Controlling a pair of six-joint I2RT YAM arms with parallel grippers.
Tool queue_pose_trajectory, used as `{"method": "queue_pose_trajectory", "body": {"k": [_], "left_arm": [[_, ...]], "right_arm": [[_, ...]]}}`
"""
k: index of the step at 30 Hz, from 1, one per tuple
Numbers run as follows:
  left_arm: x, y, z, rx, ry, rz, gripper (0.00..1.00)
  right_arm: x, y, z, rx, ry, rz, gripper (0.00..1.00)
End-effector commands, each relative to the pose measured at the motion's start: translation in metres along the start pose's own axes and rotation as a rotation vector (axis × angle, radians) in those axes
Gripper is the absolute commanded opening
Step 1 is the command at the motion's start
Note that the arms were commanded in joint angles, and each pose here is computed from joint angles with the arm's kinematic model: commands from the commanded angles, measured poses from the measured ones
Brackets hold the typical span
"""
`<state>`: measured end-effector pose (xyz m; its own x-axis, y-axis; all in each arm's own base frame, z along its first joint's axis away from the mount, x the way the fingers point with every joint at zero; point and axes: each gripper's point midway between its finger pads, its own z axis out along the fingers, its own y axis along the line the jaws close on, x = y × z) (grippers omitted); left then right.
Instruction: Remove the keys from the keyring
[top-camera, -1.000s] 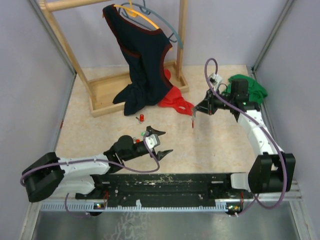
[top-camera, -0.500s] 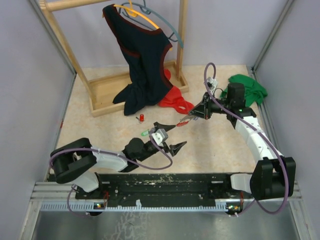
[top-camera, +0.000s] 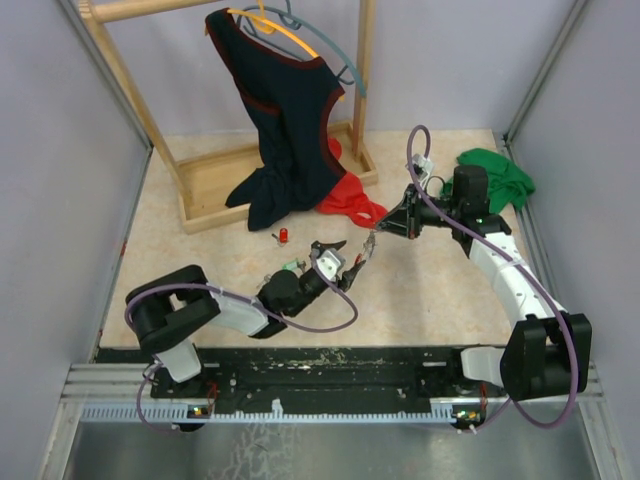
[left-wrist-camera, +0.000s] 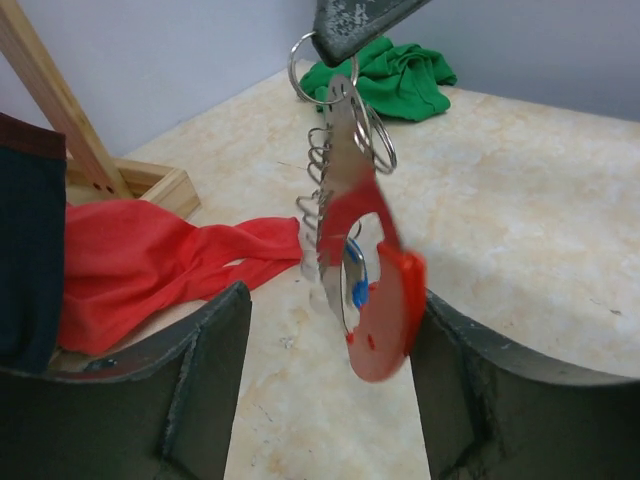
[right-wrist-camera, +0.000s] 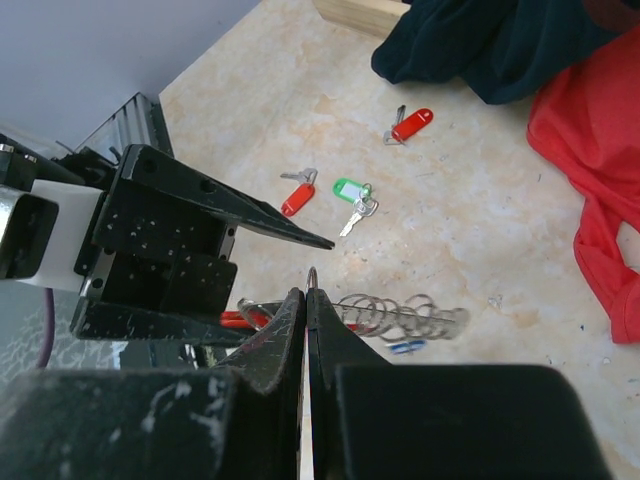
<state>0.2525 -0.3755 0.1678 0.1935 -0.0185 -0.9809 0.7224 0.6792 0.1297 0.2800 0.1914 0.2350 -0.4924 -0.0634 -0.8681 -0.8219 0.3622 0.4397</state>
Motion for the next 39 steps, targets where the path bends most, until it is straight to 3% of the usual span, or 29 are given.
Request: {"method": "queue_pose_trajectory", "body": {"k": [1, 7, 17, 22, 26, 32, 39], "left_arm": [[-0.015, 0.005, 0.006, 0.029, -0.049, -0.004, 0.63], [-0.013, 0.006, 0.008, 0.042, -0.044, -0.022, 0.37], [-0.017, 0.009, 0.009, 0.066, -0.065, -0.024, 0.43], [-0.019, -0.002, 0.006, 0.180, -0.079, -0.059, 0.30], [-0.019, -0.002, 0.002, 0.250, -0.079, -0.116, 0.03], [-0.023, 0.009, -0.004, 0.268, -0.032, -0.202, 0.00], [-0.008, 0.026, -0.010, 0.181, 0.305, -0.312, 0.00]], "right_arm": [[-0.018, 0.018, -0.001, -0.054, -0.040, -0.094, 0.00], [-0.016, 0.020, 0.000, -0.066, -0.036, -0.093, 0.00], [-0.014, 0.027, 0.002, -0.107, -0.029, -0.093, 0.00], [-0.014, 0.029, 0.002, -0.117, -0.026, -0.096, 0.00], [-0.013, 0.030, 0.002, -0.118, -0.023, -0.104, 0.00], [-0.010, 0.017, 0.001, -0.048, -0.003, -0.135, 0.01], [-0.007, -0.008, -0.006, 0.101, 0.043, -0.238, 0.50]]}}
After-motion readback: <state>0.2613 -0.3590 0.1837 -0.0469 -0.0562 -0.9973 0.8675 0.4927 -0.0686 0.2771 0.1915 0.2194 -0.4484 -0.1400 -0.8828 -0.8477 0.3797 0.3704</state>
